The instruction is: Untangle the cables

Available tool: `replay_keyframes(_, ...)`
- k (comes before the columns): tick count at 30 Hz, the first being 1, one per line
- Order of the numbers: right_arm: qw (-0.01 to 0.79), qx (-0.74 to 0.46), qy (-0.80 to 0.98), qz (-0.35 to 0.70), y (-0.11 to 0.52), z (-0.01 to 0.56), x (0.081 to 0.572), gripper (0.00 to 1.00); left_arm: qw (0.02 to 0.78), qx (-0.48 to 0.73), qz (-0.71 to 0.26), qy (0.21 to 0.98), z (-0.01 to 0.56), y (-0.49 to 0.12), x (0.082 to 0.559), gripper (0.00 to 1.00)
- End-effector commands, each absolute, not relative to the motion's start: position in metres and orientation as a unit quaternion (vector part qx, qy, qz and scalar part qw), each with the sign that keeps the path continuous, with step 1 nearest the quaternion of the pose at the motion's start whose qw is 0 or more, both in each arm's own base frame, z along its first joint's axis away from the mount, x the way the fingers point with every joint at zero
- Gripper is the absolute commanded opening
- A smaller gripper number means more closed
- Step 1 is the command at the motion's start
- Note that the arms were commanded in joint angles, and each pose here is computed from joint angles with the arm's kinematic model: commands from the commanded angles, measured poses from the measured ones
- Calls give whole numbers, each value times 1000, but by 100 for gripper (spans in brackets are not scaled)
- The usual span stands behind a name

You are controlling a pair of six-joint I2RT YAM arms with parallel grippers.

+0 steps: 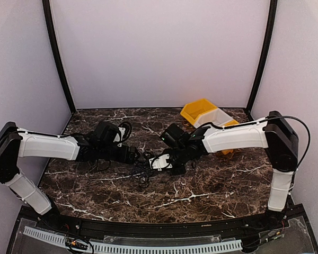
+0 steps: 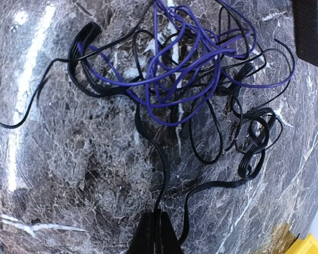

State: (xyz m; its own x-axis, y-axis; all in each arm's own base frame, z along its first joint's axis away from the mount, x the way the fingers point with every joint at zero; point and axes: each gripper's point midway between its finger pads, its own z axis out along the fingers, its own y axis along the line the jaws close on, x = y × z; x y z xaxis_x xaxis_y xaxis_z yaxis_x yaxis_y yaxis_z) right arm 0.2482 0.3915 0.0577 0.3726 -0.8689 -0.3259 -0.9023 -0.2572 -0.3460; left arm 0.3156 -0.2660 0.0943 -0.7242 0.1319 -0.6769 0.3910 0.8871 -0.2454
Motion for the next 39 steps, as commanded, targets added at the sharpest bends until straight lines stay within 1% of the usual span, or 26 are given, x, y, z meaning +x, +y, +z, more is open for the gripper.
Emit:
replay_keyframes(1, 260, -797, 544, 39, 405, 77, 244, 0, 361, 146, -210, 897, 111, -266, 312, 91)
replay_keyframes(7, 278, -794, 534, 82, 416, 119, 227, 0, 378, 151, -222, 886, 122, -265, 309, 92)
replay_keyframes(11, 287, -784, 535, 132, 424, 150, 214, 0, 389, 158, -239, 875, 131, -266, 304, 91)
replay_keyframes(13, 294, -776, 534, 163, 430, 168, 207, 0, 419, 175, -285, 844, 158, -275, 297, 91)
replay_keyframes(14, 301, -770, 534, 175, 433, 179, 206, 0, 418, 205, -327, 823, 169, -286, 285, 90)
replay_keyframes(15, 307, -764, 535, 189, 435, 188, 205, 0, 450, 218, -365, 785, 194, -289, 275, 90)
replay_keyframes(16, 310, -758, 537, 202, 437, 197, 204, 0, 462, 232, -399, 758, 210, -293, 264, 89)
replay_keyframes(17, 315, -751, 539, 213, 438, 206, 205, 0, 500, 232, -420, 721, 231, -287, 255, 89)
replay_keyframes(20, 323, -726, 553, 250, 441, 232, 215, 0, 565, 216, -414, 680, 258, -266, 248, 89)
replay_keyframes(22, 326, -706, 561, 284, 441, 251, 222, 0, 585, 225, -406, 665, 267, -259, 242, 88)
replay_keyframes(25, 331, -685, 564, 321, 444, 275, 230, 0, 578, 252, -409, 659, 270, -262, 232, 87)
replay_keyframes(30, 331, -672, 569, 338, 450, 284, 235, 0, 581, 271, -403, 653, 271, -271, 229, 86)
replay_keyframes(39, 342, -658, 565, 361, 452, 305, 232, 0, 597, 286, -377, 648, 256, -294, 250, 83)
